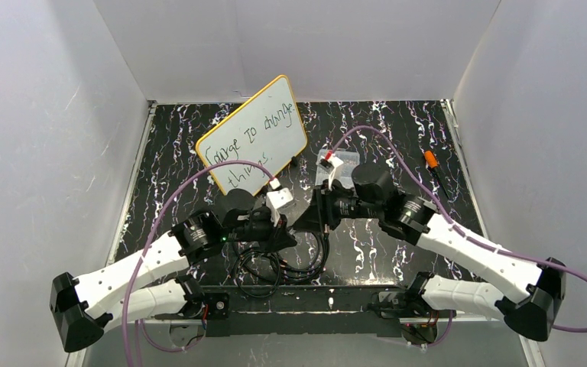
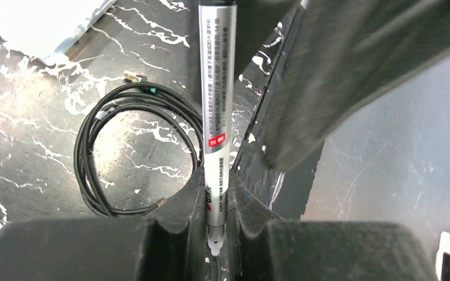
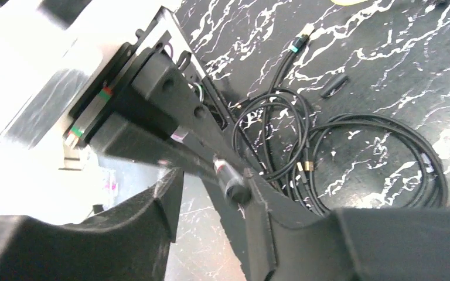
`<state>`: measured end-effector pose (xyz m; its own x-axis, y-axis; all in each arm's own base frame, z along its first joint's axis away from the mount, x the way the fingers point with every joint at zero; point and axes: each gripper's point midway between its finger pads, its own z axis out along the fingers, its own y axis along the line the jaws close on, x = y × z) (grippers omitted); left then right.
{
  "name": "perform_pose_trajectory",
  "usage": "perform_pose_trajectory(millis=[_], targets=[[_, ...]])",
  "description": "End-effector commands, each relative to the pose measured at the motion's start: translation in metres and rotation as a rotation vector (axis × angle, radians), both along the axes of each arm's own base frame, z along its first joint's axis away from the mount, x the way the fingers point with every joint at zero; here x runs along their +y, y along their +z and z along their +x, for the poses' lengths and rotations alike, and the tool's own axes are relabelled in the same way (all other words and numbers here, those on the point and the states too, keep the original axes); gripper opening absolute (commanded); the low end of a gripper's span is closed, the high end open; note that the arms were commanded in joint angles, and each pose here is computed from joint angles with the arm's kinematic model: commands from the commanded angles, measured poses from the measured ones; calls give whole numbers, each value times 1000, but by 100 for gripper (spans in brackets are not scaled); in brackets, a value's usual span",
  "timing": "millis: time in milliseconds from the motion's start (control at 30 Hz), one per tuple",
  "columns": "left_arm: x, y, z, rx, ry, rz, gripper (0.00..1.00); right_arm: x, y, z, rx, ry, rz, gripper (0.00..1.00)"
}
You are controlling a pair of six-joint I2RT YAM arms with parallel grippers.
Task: Write a sentence on the whiteboard
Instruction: Adjust the whiteboard marker.
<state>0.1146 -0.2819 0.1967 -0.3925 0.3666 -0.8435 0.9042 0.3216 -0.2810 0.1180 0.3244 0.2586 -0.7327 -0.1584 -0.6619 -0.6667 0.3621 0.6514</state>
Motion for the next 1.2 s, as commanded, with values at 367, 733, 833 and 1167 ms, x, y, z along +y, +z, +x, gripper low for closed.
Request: perform_pose_trajectory(millis=[367, 733, 833, 1167], targets=[[-20, 18, 26, 250, 324, -246, 0, -12, 14, 35, -12, -333, 378, 56], [-16, 8, 27, 277, 361, -227, 0, -20, 32, 43, -50, -393, 477, 54], [-17, 8, 27, 286, 366, -231, 0, -24, 31, 45, -54, -420, 480, 54], [-24, 7, 21, 305, 316, -226, 0, -19, 16, 53, -7, -453, 441, 54]])
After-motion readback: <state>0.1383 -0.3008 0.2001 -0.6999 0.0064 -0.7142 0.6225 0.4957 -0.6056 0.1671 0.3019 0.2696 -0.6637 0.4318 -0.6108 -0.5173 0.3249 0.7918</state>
